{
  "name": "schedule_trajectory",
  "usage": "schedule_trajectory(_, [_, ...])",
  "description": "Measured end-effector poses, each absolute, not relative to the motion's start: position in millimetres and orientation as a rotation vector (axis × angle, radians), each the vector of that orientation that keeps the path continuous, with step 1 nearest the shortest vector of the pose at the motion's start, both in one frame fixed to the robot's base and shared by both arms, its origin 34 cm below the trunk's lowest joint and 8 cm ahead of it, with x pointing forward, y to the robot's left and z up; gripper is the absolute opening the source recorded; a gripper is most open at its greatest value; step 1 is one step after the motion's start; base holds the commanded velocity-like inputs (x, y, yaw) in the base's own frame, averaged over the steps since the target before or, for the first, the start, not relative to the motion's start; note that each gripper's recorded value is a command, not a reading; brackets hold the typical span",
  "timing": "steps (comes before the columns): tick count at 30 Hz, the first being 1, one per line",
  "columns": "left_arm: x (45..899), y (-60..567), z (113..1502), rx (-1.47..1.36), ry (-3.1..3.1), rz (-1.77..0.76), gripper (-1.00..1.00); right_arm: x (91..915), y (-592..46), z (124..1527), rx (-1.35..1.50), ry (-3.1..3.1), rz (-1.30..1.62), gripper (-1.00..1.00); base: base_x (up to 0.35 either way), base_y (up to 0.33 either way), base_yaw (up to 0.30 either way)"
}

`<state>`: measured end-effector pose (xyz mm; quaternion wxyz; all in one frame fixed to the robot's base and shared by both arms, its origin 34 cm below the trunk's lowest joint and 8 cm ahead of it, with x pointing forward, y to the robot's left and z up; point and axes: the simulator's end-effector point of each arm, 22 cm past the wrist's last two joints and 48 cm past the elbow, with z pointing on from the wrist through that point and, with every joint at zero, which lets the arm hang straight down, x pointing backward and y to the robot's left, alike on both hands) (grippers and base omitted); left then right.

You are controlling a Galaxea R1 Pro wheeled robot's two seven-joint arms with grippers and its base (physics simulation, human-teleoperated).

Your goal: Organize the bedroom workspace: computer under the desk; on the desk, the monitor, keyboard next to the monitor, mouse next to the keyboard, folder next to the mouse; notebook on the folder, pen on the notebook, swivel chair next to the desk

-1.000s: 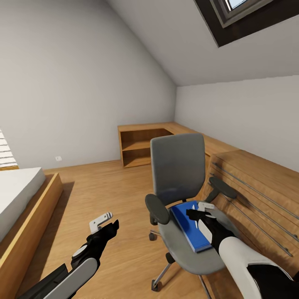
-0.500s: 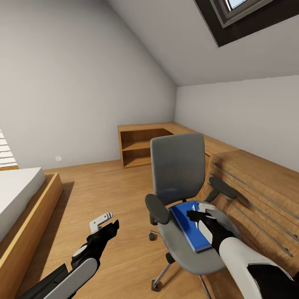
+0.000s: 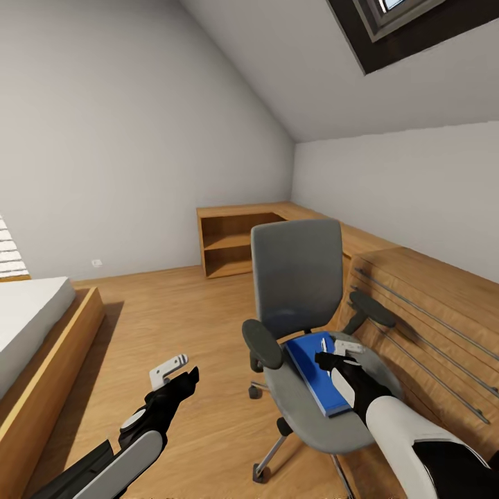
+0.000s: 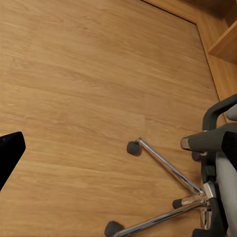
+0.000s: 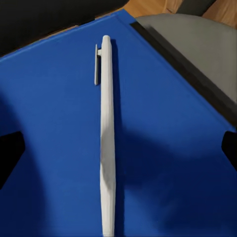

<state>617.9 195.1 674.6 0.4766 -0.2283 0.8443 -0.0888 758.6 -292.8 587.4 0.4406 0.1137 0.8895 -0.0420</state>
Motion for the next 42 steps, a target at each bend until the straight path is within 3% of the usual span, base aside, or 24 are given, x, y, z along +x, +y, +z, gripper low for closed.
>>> schedule_trajectory(42, [612.8,194.2,649.4,-0.555,2.063,-0.219,1.0,747.5,-291.2,552.7,0.277,2.233,-0.104,1.0,0.019,0.0,0.0])
